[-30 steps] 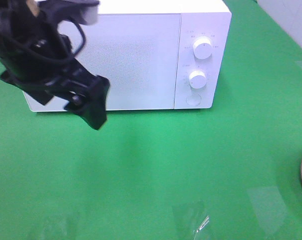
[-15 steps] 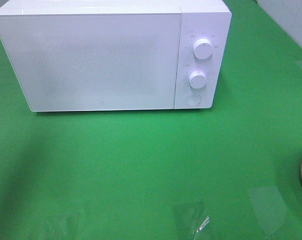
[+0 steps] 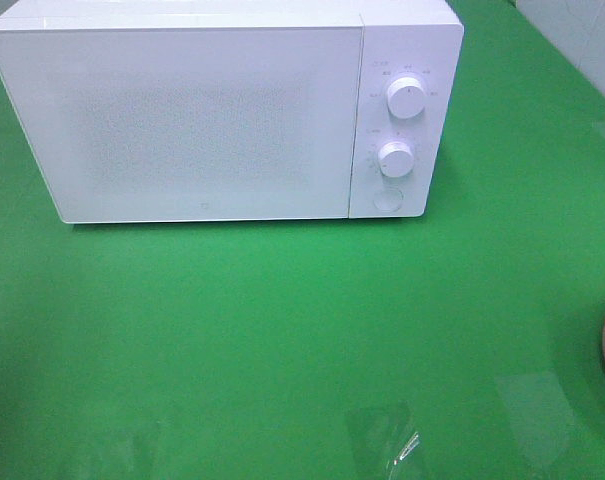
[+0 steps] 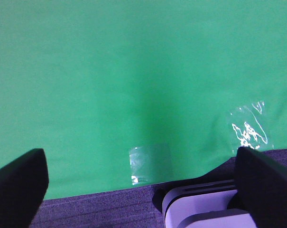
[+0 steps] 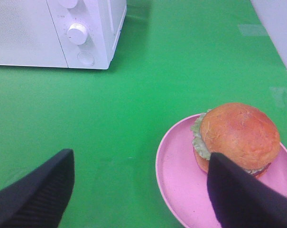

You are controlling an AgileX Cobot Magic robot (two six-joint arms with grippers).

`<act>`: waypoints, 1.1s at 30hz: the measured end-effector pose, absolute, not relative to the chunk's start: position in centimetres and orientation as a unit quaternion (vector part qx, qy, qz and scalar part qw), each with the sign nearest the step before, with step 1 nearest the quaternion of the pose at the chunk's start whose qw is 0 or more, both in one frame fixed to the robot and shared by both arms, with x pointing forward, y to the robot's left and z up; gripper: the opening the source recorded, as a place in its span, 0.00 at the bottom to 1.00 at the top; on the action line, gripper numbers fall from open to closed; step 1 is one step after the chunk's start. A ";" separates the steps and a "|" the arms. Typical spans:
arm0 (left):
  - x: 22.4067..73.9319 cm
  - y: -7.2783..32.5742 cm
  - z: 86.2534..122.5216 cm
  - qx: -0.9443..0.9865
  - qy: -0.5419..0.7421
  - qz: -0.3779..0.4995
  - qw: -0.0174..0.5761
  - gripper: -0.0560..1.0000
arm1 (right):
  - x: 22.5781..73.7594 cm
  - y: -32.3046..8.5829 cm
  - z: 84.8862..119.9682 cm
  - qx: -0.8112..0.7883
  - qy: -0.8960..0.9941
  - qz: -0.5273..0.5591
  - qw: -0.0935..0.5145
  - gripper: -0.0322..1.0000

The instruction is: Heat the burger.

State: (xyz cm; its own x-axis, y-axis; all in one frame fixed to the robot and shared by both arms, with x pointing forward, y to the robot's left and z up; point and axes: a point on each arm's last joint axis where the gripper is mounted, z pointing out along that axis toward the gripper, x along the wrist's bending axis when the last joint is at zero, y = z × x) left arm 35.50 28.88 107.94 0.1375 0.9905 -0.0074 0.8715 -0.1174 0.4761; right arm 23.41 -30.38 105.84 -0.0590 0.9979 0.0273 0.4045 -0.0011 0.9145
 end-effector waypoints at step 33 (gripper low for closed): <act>23.4 29.6 105.4 0.632 0.569 0.369 0.375 0.98 | 23.4 -30.4 105.8 0.580 0.604 0.405 0.366 0.77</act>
